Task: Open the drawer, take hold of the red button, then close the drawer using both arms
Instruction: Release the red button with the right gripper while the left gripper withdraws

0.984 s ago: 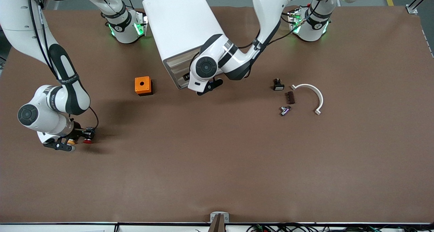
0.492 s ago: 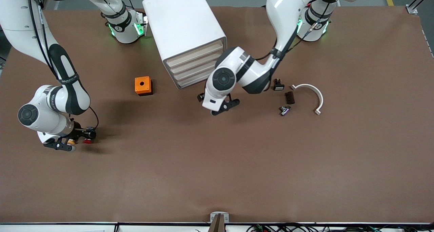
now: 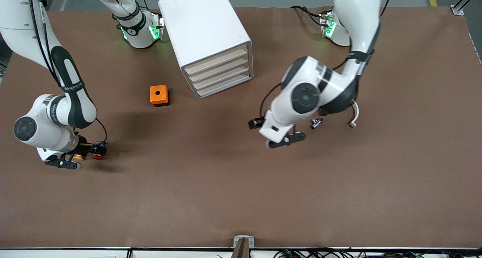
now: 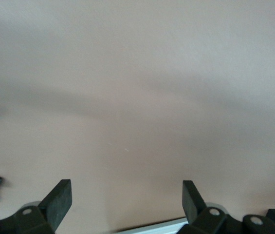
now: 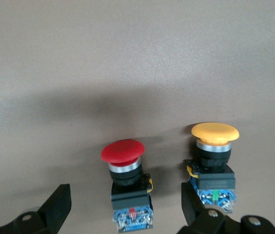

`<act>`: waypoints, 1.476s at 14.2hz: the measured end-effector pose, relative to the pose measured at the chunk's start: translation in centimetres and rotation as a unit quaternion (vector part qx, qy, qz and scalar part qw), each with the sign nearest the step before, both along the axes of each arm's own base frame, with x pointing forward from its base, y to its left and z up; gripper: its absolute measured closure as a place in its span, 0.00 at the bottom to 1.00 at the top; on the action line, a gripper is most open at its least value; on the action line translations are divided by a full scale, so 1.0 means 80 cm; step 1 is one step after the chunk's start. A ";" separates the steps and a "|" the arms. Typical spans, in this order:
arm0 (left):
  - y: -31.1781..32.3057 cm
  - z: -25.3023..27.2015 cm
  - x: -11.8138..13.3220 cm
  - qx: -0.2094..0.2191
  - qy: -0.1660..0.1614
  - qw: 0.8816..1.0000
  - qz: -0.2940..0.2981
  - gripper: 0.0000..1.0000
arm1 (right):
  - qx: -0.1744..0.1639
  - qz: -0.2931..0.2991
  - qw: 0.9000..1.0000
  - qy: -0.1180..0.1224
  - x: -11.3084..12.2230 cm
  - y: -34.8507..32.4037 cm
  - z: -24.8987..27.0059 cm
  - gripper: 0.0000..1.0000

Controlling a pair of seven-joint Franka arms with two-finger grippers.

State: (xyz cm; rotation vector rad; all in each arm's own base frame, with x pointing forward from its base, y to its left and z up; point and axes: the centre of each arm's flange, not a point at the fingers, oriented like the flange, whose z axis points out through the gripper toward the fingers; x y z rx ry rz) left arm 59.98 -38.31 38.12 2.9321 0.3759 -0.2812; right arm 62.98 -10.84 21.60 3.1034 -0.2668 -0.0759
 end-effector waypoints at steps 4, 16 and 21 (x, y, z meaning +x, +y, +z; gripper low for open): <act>0.109 0.052 0.031 -0.012 -0.012 0.999 -0.036 0.00 | 0.002 0.006 1.000 0.007 0.003 0.002 0.056 0.00; 0.341 0.157 0.041 0.066 -0.034 0.995 -0.068 0.00 | 0.010 0.025 0.999 0.035 -0.057 0.039 0.328 0.00; 0.423 0.186 0.022 0.078 -0.047 0.992 -0.083 0.00 | 0.008 0.044 0.999 0.026 -0.080 0.070 0.409 0.00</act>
